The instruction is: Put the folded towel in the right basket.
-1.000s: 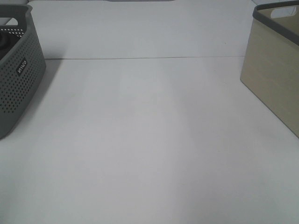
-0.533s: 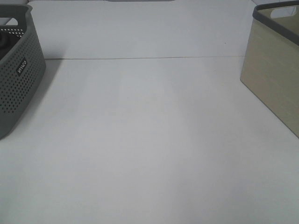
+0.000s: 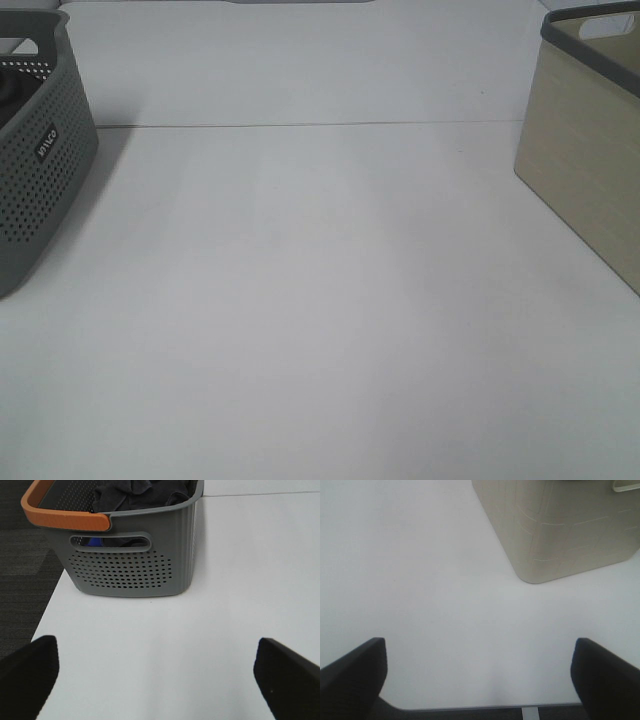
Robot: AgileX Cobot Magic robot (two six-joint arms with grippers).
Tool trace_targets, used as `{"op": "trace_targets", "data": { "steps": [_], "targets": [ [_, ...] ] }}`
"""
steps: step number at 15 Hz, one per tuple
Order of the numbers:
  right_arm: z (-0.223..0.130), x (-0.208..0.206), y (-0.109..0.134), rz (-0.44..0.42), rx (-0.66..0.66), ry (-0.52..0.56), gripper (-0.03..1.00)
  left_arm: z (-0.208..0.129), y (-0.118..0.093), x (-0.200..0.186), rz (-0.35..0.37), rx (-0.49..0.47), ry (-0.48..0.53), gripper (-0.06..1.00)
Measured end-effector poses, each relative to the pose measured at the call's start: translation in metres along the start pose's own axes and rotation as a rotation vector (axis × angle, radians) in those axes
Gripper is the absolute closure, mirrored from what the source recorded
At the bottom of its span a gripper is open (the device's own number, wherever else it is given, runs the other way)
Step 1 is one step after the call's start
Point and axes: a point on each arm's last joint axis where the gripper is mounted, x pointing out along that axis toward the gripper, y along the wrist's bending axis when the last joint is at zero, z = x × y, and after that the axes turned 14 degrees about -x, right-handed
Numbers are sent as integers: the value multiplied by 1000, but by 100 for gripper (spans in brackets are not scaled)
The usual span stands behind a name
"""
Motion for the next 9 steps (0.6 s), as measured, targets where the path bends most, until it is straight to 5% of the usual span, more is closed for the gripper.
{"op": "trace_targets", "data": {
  "steps": [9],
  "targets": [
    [0,0,0,0,-1,0,1,-1,-6,0,-67,-40,15,-5]
  ]
}}
